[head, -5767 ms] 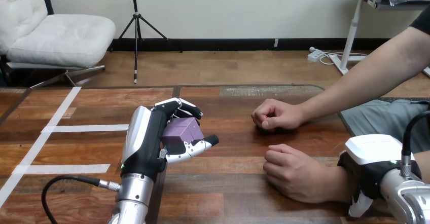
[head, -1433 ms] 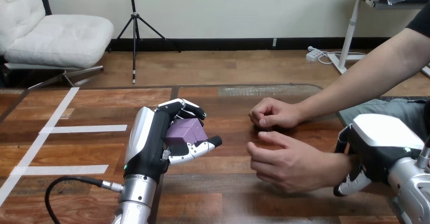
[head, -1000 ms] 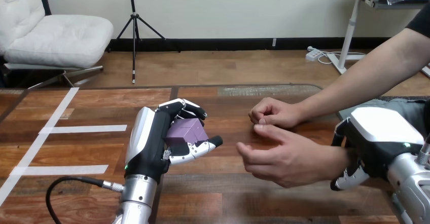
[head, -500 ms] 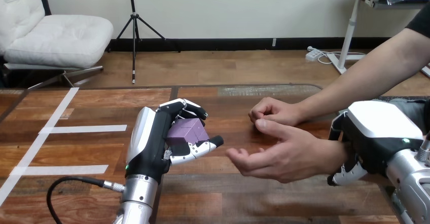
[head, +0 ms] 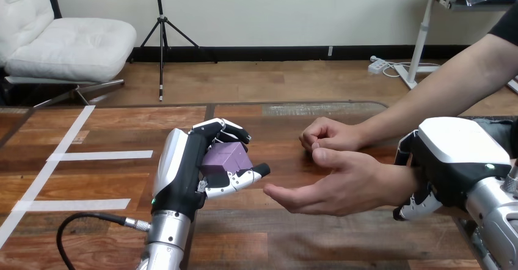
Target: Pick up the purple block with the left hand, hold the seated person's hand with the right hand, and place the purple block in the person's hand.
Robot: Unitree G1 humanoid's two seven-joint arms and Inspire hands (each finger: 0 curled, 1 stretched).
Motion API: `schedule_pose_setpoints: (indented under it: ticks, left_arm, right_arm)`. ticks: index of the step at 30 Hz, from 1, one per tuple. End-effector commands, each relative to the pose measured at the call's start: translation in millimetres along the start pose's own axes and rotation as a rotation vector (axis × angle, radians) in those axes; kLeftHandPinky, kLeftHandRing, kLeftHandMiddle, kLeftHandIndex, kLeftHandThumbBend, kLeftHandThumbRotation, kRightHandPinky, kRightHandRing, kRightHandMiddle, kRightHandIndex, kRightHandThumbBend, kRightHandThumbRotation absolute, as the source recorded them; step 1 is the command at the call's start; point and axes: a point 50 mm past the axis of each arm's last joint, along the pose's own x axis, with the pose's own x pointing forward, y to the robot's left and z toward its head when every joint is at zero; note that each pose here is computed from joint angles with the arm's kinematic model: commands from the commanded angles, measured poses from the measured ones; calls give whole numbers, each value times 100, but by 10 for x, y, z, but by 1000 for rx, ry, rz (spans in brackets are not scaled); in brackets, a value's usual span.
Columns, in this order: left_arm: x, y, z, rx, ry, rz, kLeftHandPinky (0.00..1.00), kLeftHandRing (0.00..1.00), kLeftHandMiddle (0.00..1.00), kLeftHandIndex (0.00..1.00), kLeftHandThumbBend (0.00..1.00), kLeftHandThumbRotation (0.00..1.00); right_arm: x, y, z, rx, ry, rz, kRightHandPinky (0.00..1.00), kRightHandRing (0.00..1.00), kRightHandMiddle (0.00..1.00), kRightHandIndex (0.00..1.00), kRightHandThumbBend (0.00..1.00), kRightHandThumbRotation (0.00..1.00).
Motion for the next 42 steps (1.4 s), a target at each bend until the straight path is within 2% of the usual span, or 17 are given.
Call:
schedule_pose_setpoints:
  ticks: [1,10,22,42]
  left_arm:
    - [176,76,225,-26,-121,41,36,42,49,50,71,0]
    - [163,51,249,-51,-143,32,37,43,49,50,71,0]
    - [129,-27,339,-74,-175,-19,37,43,49,50,71,0]
    - [55,-156,529,-125,-251,-72,36,42,49,50,73,0]
  right_arm:
    - [-22,-209,56,-6,-26,-97,30,39,48,52,83,0]
    - [-27,-249,110,-15,-52,-111,27,36,46,52,82,0]
    - [-22,-295,194,-12,-97,-135,24,32,41,50,82,0]
    - [10,-349,307,-32,-158,-149,27,34,43,49,81,0]
